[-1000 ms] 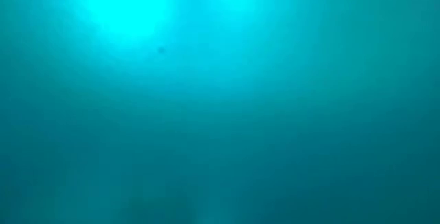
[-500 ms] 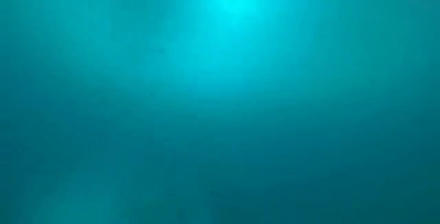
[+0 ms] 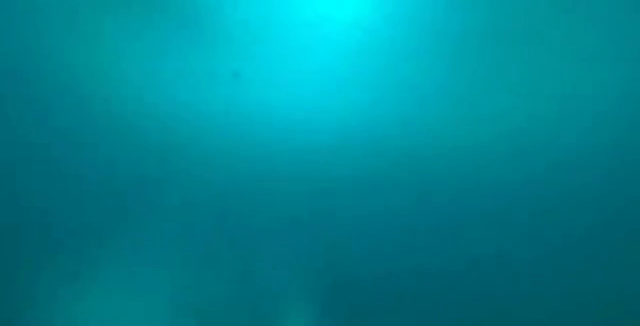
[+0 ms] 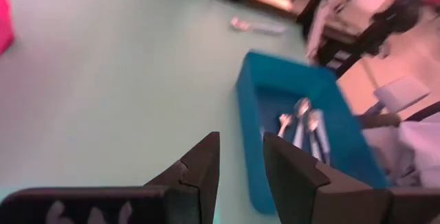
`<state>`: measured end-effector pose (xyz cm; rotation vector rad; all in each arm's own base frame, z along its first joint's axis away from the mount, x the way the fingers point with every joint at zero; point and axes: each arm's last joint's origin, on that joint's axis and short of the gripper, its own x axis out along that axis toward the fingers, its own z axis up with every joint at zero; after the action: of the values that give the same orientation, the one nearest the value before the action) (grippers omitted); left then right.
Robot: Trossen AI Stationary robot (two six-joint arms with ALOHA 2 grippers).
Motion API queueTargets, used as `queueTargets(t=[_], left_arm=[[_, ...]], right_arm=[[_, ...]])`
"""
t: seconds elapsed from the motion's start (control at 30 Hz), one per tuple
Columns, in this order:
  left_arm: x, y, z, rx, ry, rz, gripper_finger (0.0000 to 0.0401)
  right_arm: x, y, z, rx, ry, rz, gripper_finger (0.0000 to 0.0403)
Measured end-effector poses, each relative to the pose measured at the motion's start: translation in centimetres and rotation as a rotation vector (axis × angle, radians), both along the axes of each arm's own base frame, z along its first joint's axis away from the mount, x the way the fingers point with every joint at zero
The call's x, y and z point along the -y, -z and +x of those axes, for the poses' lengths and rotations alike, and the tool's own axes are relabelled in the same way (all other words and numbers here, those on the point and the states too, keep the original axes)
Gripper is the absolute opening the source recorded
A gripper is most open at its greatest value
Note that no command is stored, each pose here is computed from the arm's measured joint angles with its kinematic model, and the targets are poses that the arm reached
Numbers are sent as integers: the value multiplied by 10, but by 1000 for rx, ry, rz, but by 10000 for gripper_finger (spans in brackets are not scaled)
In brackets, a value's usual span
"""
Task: Sort silverware by color (type)
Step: Put the blue spoon into the blue bin
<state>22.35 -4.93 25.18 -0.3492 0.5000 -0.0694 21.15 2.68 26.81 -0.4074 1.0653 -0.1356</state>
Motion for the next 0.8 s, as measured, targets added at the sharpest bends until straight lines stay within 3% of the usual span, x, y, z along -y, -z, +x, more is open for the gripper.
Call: queueTargets(t=[0.23,0.33,0.63,0.8], left_arm=[[4,11,-5,32,37,32,96],[5,13,-5,25,42,36,96],[21,13,-10,28,137,78,96],[29,14,-14,28,186,121,96]], right_arm=[[-3,-20,25,348,55,107,79],[-3,-31,28,422,212,242,79],[3,-19,-17,282,756,479,79],[-15,8,-34,159,904,691,79]])
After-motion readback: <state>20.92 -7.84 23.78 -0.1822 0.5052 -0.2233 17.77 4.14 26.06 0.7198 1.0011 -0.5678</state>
